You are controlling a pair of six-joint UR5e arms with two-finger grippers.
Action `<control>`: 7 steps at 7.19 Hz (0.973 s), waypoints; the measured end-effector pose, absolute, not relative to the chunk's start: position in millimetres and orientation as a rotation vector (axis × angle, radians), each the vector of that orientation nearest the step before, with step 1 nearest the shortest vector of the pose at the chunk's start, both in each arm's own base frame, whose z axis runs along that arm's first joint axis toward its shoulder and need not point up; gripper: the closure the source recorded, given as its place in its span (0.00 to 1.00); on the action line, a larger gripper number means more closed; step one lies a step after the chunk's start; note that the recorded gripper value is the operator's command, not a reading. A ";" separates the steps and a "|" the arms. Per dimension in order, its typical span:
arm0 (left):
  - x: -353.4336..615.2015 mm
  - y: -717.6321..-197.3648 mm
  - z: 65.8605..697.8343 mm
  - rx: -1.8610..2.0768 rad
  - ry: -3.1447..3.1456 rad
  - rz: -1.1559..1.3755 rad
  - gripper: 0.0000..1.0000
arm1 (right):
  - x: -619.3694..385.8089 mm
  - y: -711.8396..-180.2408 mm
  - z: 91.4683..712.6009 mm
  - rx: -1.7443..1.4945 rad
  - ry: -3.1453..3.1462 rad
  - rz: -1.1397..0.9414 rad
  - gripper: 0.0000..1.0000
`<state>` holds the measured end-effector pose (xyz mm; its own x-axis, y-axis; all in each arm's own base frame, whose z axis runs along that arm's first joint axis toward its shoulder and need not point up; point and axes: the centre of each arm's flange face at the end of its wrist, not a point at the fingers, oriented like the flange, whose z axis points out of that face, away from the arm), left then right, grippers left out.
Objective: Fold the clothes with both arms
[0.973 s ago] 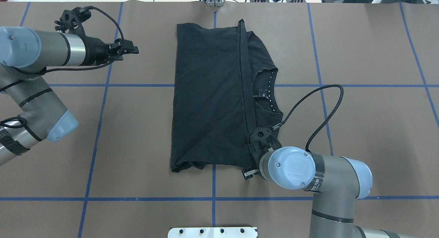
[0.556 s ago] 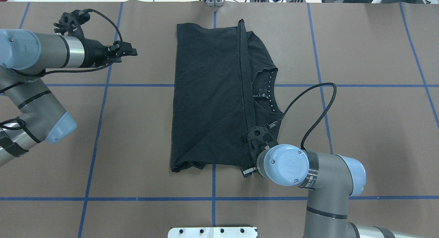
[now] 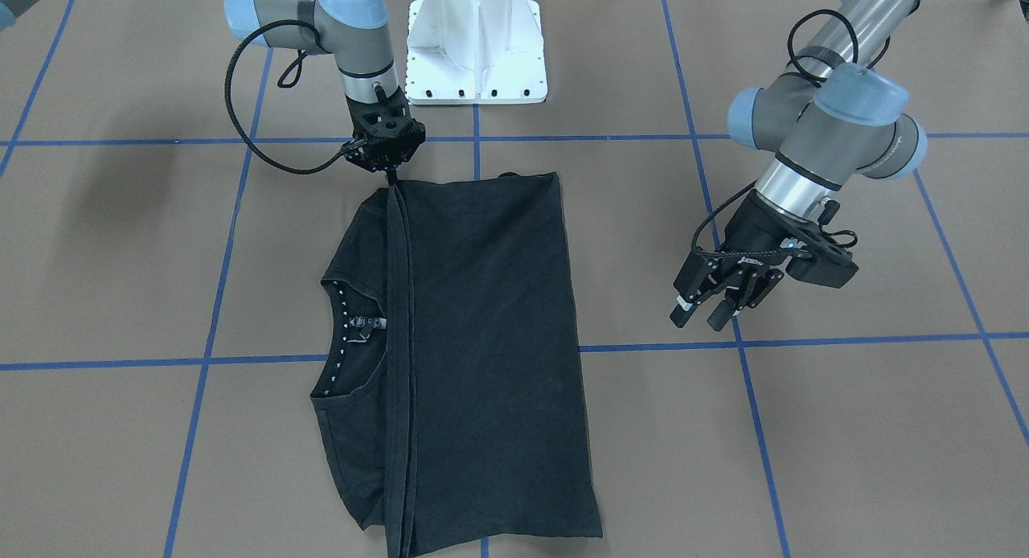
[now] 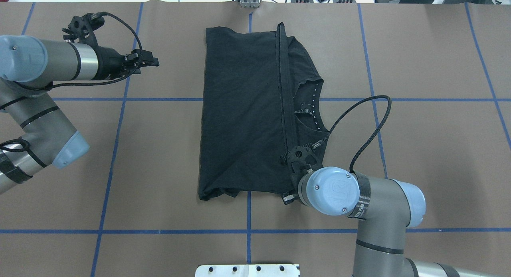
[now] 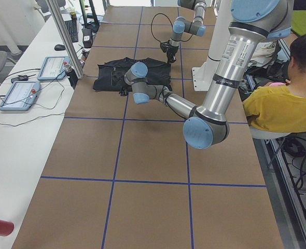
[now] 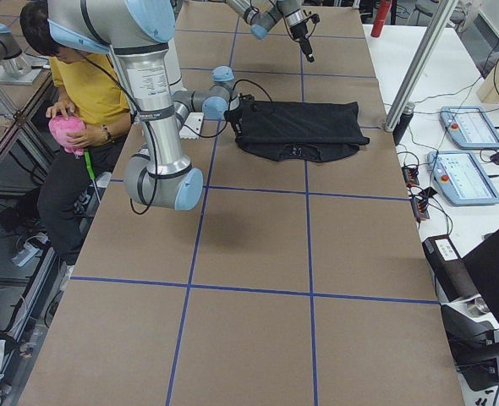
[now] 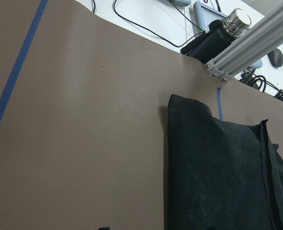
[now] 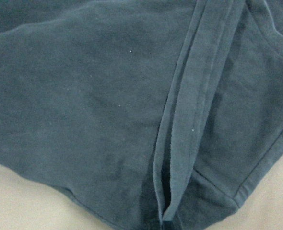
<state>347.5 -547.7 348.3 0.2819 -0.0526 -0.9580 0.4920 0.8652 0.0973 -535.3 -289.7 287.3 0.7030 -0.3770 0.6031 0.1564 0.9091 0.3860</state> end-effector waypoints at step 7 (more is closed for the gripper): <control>346.6 -544.0 344.3 0.399 1.257 -0.405 0.27 | -492.4 -243.6 349.9 0.123 -0.733 0.037 0.00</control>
<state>346.6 -544.0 344.3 0.2582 -0.0746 -0.9632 0.5018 0.8624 0.0677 -492.4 -243.6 349.9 0.7425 -0.0090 0.6698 -0.0771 0.9921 0.0988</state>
